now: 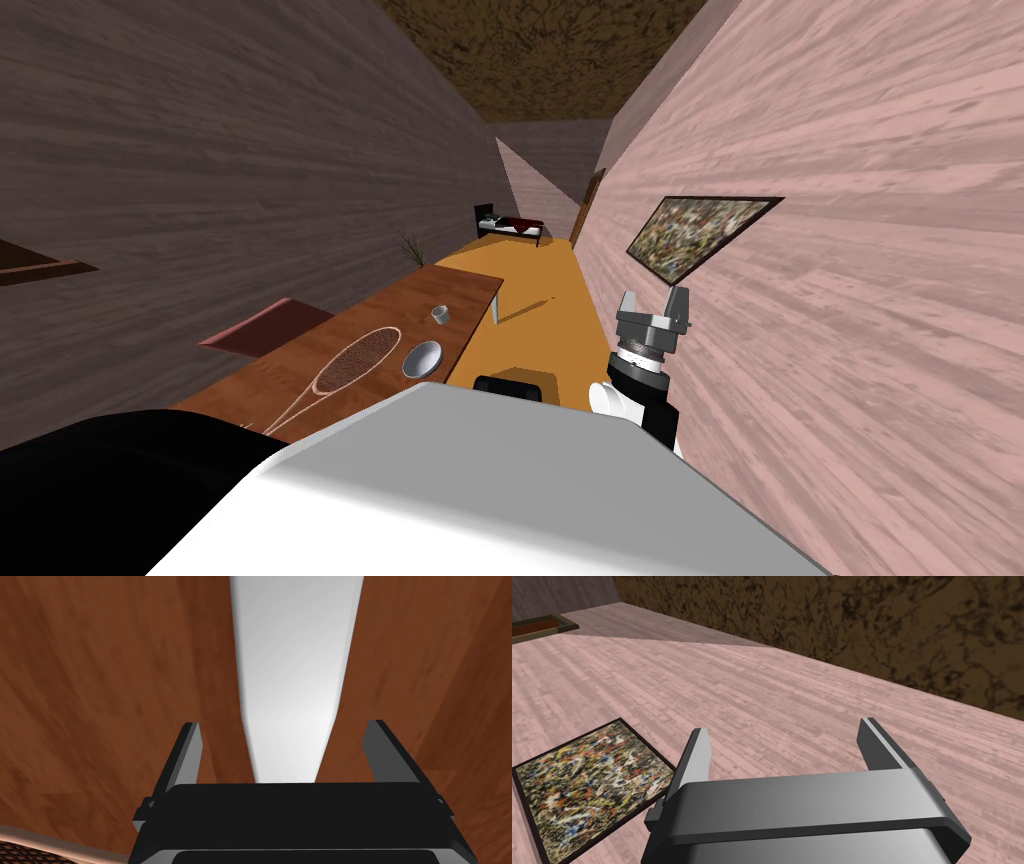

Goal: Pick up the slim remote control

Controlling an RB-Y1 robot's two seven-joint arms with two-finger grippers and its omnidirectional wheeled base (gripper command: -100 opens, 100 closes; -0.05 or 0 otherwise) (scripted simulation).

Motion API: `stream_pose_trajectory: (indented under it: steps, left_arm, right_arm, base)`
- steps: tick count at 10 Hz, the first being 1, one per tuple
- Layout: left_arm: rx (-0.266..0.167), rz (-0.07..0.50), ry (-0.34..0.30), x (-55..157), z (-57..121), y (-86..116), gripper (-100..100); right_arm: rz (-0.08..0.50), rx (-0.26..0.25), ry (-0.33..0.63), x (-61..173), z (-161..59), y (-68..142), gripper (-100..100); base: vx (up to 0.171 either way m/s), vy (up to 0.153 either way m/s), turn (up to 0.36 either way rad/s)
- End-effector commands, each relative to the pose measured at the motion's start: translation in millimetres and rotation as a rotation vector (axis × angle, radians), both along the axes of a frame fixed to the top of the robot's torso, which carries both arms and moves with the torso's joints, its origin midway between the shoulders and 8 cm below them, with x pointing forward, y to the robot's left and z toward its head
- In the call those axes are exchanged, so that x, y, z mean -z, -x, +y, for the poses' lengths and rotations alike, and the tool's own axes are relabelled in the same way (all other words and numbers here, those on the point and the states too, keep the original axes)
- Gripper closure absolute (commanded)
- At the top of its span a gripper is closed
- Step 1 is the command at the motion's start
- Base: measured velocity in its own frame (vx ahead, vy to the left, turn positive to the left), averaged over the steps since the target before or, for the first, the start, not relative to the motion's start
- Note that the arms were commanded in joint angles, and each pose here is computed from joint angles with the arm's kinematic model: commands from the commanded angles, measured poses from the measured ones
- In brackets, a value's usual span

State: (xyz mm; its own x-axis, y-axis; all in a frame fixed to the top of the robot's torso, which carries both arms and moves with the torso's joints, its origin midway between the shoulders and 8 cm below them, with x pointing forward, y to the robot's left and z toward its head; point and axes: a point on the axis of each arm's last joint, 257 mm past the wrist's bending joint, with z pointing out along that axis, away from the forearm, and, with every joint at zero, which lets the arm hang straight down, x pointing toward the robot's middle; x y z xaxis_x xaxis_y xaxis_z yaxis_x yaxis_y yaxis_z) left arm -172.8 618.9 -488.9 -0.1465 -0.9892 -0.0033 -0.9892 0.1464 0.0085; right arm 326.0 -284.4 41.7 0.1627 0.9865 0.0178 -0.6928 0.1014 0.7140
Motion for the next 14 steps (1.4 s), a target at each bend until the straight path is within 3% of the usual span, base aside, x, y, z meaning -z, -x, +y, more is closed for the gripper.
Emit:
stream_pose_trajectory:
  steps: [1,2,6,7,11,12,13,14]
  left_arm:
    - [0.0,0.0,0.0,0,0.0,0,0]
    - [-0.001,-0.004,-0.003,9,-7.2,1,-100]
    - [-0.004,-0.007,-0.005,16,-12.5,1,-100]
    - [-0.003,-0.007,-0.005,16,-12.9,1,100]
    - [-0.003,-0.006,-0.005,16,-12.8,2,100]
    - [-0.003,-0.006,-0.005,16,-12.8,2,0]
    - [-0.001,-0.003,-0.002,7,-5.3,0,100]
    - [0.0,0.0,0.0,0,0.2,0,100]
  right_arm:
    - [0.0,0.0,0.0,0,0,0,0]
    - [0.0,0.0,0.0,0,0,0,0]
    - [0.0,0.0,0.0,0,0,0,0]
    - [0.0,0.0,0.0,0,0,0,0]
    - [0.0,0.0,0.0,0,0,0,0]
    - [0.0,0.0,0.0,0,0,0,0]
    - [0.0,0.0,0.0,0,0,0,0]
    - [0.0,0.0,0.0,0,0,0,0]
  base:
    - [-0.002,0.024,-0.001]
    - [-0.01,0.03,-0.021]
    - [-0.005,0.026,-0.008]
    - [0.0,0.0,0.0]
    - [0.0,0.0,0.0]
    - [0.0,0.0,0.0]
    - [0.007,-0.033,0.017]
    - [0.011,-0.057,0.024]
